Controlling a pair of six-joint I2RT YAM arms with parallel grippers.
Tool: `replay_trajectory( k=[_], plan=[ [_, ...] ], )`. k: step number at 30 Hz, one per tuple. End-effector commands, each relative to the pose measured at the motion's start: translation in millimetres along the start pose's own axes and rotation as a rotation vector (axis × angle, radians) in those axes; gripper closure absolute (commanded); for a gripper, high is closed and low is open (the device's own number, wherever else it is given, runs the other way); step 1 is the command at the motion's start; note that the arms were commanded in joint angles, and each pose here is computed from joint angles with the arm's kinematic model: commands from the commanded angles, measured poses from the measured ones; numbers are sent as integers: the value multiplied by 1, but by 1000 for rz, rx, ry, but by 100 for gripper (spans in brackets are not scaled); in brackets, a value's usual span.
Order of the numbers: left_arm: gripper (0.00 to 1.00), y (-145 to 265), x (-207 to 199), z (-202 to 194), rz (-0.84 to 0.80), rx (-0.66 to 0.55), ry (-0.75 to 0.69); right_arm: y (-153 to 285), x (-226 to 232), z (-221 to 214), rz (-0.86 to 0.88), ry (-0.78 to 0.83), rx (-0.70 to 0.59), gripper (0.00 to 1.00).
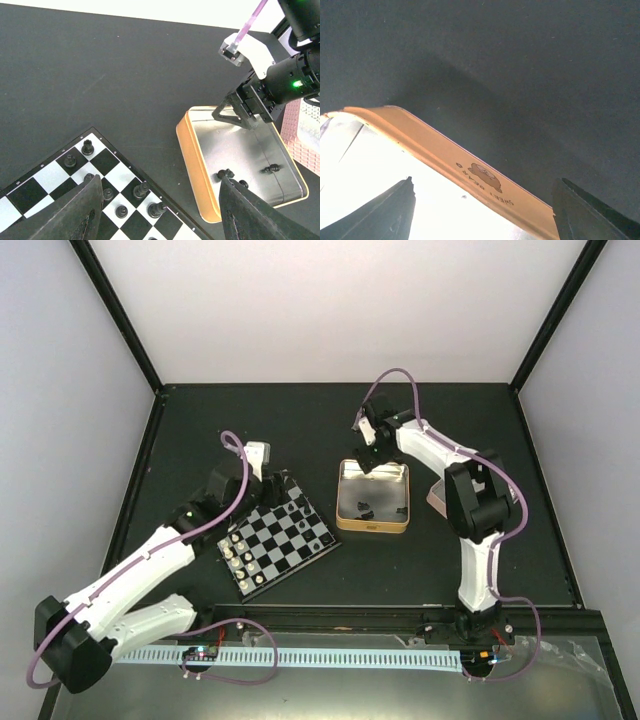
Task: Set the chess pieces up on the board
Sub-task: Adjust the storage box at the center of the board.
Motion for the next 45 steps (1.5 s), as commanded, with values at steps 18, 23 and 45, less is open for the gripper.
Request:
replay_trajectory(
  k=[18, 23, 45],
  plan=[
    [35, 18, 7, -6, 0, 0, -3, -9, -13, -8, -52, 17, 34, 68],
    [35, 20, 8, -9, -11, 1, 6, -1, -17, -17, -87, -26, -6, 77],
    [35, 24, 9, -16, -44, 3, 39, 21, -29, -73, -244, -522, -16, 92]
  ],
)
Point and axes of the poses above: each gripper's point midway between its finger pads, its own y axis back along the fingers, its own x axis along the line the jaws close on, z = x × y, the point moved 9 cm from there along y, back along the fingers, and after that the axes turned 3 degrees about -y, right-handed, at the moved point
